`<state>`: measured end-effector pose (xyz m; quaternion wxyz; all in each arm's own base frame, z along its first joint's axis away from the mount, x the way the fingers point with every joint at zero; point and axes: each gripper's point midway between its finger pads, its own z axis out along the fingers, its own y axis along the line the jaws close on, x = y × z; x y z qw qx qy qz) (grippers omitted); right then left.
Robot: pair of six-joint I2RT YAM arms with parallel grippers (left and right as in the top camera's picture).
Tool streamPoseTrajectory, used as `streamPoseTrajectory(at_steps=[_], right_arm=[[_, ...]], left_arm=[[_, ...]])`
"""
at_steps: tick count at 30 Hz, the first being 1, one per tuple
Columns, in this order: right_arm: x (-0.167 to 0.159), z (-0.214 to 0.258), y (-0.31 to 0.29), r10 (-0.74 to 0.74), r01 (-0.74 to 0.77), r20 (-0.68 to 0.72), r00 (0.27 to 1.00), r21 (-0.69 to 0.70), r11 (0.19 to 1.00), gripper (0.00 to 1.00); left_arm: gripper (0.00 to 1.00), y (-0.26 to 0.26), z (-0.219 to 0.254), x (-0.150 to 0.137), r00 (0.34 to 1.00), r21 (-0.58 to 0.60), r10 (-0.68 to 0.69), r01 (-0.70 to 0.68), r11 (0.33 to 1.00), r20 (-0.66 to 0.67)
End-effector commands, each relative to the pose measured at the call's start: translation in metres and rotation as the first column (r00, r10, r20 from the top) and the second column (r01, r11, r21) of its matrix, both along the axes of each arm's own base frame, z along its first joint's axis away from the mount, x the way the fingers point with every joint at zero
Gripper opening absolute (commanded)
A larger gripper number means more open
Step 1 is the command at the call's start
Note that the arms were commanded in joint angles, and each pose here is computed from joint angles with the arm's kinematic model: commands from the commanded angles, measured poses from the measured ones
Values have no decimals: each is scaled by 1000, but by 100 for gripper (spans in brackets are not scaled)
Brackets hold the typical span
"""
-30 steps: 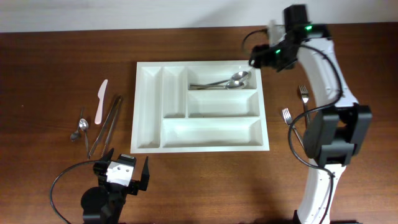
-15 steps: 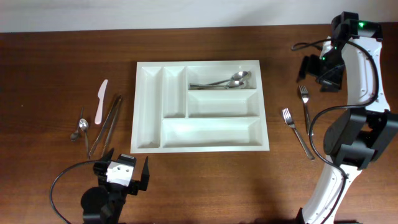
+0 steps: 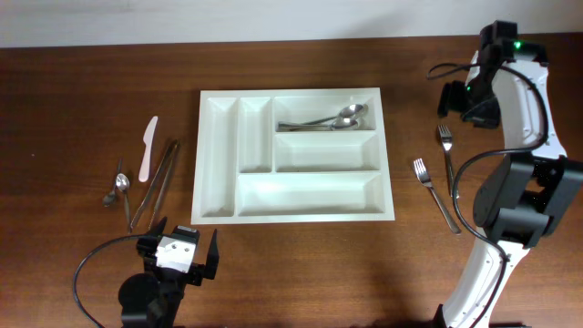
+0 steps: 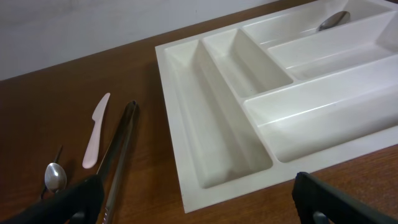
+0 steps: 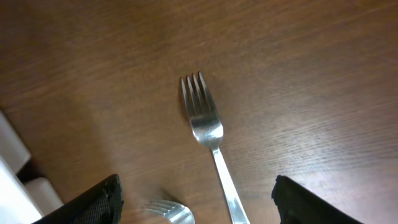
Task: Pack container
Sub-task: 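Move the right gripper over the upper fork and grasp it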
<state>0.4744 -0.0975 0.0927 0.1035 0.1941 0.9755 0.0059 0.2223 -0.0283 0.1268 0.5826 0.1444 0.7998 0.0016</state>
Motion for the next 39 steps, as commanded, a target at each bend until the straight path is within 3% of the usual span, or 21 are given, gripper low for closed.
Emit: streamPoseTrajectory(at_steps=[1,9,39], right_arm=[[-9,-19,7,45,-45,-29,999,13,999,76],[-15,-54,13,55,-54,-36,998,45,998,71],[-17,-99,4,44,-44,-84,996,5,999,62]], left_arm=[[99,-1,0,0,1000,-16,-3,3,1000,2],[99,-1,0,0,1000,-16,-3,3,1000,2],[99,-1,0,0,1000,-16,-3,3,1000,2]])
